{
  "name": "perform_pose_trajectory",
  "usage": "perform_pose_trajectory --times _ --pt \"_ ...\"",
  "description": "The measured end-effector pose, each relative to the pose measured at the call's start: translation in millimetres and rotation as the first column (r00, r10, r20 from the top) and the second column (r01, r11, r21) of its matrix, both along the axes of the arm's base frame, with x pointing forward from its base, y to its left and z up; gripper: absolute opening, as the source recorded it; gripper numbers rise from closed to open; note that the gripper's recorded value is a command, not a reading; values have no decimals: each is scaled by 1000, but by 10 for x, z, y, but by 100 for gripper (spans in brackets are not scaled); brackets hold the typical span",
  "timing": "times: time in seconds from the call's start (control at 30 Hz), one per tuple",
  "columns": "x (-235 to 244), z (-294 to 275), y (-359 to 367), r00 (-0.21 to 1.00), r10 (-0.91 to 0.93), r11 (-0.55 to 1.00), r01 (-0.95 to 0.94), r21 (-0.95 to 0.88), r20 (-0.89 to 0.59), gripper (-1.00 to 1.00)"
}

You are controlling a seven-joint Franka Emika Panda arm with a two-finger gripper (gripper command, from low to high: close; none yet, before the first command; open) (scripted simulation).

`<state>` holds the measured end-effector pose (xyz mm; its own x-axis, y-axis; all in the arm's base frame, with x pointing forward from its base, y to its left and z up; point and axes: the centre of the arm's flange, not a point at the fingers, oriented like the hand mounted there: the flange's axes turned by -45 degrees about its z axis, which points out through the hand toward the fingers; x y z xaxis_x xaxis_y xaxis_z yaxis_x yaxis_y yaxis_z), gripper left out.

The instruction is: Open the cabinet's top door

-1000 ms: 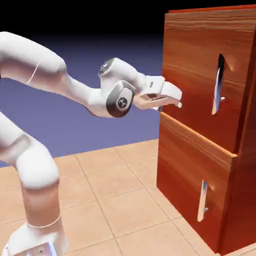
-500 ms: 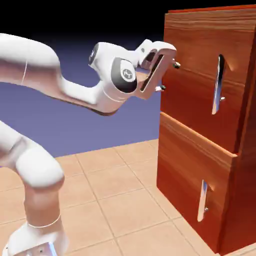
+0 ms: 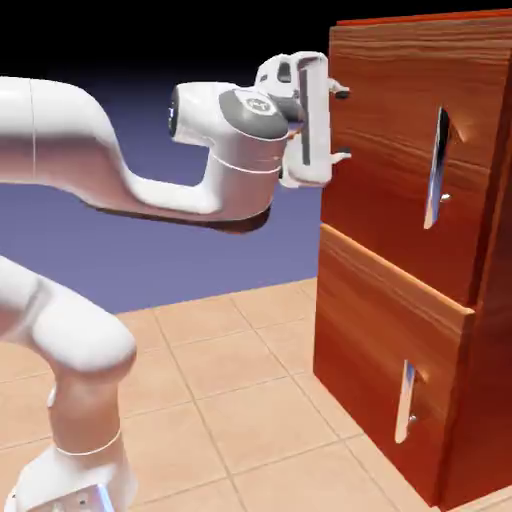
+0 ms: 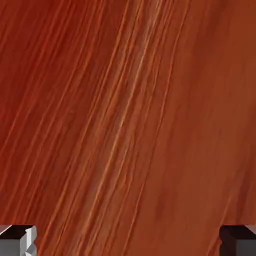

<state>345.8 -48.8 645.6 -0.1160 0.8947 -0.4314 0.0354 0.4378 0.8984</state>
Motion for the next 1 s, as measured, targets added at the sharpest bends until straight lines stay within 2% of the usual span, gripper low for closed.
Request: perform_pose_trajectory --times 0.3,0.63,0.83,1.0 --pt "-52 -65 -492 995 42 919 -1 -395 94 0" --pt "-28 -326 -1177 989 75 655 48 -754 129 0" --pt "15 -558 -1621 990 83 442 68 -895 116 0" --pt "454 -558 -1604 990 83 442 68 -894 116 0"
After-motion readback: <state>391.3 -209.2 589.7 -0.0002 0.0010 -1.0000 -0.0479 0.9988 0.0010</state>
